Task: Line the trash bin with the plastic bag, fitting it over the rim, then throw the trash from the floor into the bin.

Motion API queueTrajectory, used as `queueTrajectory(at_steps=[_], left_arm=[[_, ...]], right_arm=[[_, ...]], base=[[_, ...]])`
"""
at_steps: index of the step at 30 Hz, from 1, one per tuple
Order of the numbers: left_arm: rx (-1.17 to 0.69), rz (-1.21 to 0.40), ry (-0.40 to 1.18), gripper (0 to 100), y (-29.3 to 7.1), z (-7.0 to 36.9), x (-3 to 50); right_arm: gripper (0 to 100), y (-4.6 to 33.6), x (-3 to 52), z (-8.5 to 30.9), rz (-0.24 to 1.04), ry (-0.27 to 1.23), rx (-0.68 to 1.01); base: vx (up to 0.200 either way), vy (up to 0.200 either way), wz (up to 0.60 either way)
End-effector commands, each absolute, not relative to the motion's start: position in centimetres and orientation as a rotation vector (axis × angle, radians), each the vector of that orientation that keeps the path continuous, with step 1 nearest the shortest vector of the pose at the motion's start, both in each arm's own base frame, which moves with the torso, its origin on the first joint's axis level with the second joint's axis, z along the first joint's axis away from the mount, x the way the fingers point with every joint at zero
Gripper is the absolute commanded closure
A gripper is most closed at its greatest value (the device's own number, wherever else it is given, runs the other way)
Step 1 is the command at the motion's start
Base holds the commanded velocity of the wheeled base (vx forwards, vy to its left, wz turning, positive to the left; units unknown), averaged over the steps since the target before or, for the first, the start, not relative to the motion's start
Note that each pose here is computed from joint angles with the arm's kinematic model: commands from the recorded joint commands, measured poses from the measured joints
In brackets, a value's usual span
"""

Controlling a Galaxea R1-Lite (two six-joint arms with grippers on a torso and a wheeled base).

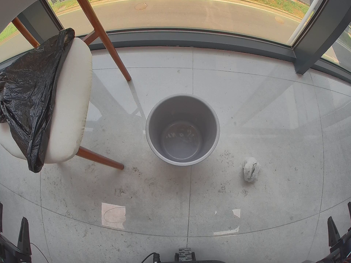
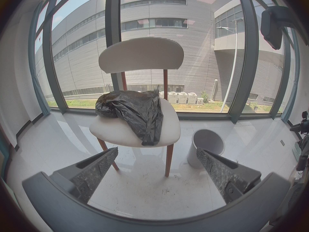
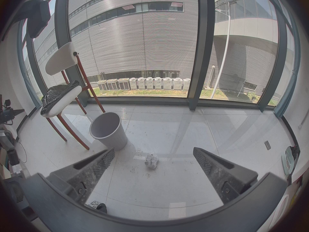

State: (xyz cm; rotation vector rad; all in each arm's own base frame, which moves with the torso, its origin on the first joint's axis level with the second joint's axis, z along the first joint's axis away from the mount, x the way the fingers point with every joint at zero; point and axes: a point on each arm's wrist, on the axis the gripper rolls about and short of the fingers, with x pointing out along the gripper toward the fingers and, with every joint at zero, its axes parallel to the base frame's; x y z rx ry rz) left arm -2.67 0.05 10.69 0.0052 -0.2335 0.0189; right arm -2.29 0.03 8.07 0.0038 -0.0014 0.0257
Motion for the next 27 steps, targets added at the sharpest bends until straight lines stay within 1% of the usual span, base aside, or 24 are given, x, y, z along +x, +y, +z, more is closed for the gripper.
queueTrajectory(at_steps=[1,2,6,9,10,11,15,17,20,27], left_arm=[[0.012,0.022,-0.254,0,0.1,13.9,-2.8],[0.013,0.023,-0.198,0,0.1,15.7,-1.6],[0.005,0.013,-0.110,0,0.0,20.6,1.7],[-0.009,0.050,-0.058,0,0.1,23.0,4.5],[-0.007,0.050,-0.055,0,0.1,23.2,4.7],[-0.009,0.070,-0.029,0,0.3,24.8,6.7],[-0.011,0.118,0.010,0,1.0,27.4,11.1],[-0.012,0.155,0.028,0,1.7,28.1,12.8],[-0.013,0.163,0.061,0,2.8,28.5,15.2],[-0.025,0.101,0.090,0,4.5,29.1,18.1]], right_arm=[[0,0.0,-2.2,7.6,0.029,0.008,0.003],[0,0.0,-2.2,7.6,0.028,0.008,0.003],[0,0.0,-2.2,7.6,0.028,0.008,0.003],[0,0.0,-2.2,7.6,0.029,0.008,0.003],[0,0.0,-2.2,7.6,0.028,0.008,0.003],[0,0.0,-2.2,7.6,0.028,0.008,0.003],[0,0.0,-2.2,7.6,0.028,0.008,0.003],[0,0.0,-2.2,7.6,0.028,0.008,0.003],[0,0.0,-2.2,7.6,0.028,0.008,0.003],[0,0.0,-2.2,7.6,0.028,0.008,0.002]], base=[[0.000,0.000,0.00],[0.000,0.000,0.00],[0.000,0.000,0.00],[0.000,0.000,0.00],[0.000,0.000,0.00],[0.000,0.000,0.00],[0.000,0.000,0.00],[0.000,0.000,0.00],[0.000,0.000,0.00],[0.000,0.000,0.00]])
